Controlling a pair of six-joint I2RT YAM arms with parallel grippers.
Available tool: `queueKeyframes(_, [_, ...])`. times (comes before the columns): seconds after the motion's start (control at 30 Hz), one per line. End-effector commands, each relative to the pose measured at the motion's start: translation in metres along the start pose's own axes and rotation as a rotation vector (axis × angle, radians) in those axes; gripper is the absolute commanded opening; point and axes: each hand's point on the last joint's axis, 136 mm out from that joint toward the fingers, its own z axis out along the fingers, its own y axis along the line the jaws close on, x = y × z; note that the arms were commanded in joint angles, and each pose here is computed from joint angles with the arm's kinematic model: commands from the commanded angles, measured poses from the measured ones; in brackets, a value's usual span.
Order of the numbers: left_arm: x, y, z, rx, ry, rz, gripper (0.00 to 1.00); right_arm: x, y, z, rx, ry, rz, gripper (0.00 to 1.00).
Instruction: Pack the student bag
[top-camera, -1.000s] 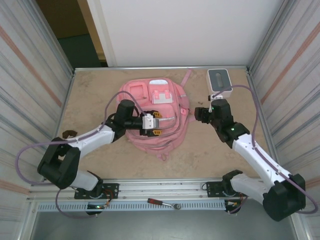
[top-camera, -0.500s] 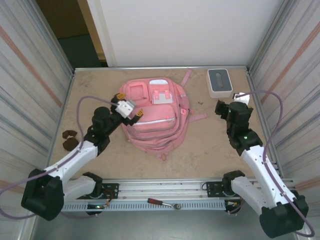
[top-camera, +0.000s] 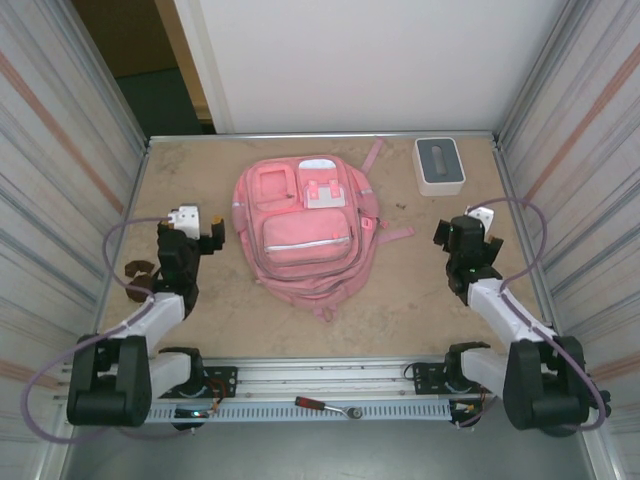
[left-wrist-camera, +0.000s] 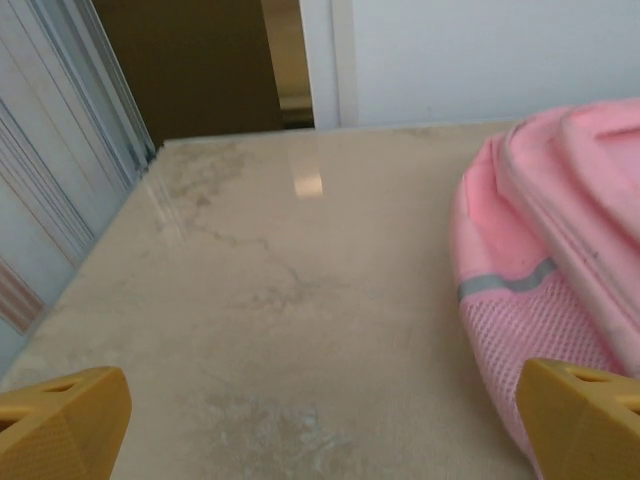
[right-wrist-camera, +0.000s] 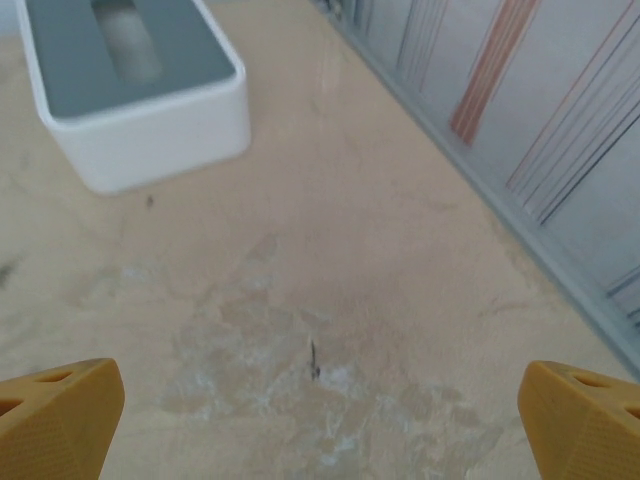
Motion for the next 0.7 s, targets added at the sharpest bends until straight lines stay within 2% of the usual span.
queueKeyframes(0.0, [0.009,-0.004,0.012,0.015,0.004,-0.044,0.99,-0.008,0.010,0.013,-0.044,-0.081,0.032,0.99])
queueKeyframes(0.2, [0.042,-0.020,0.037,0.075,0.048,-0.020,0.99,-0.002,0.037,0.032,-0.142,-0.062,-0.026,0.99])
queueKeyframes(0.43, [0.044,-0.031,0.044,0.140,0.087,0.010,0.99,-0.012,0.052,0.031,-0.226,-0.161,-0.072,0.99])
queueKeyframes(0.53, [0.045,-0.031,0.048,0.148,0.113,0.003,0.99,-0.001,0.051,0.040,-0.259,-0.191,-0.046,0.99])
queueKeyframes(0.67, [0.046,-0.031,0.048,0.153,0.117,-0.003,0.99,0.006,0.055,0.054,-0.282,-0.134,-0.041,0.99])
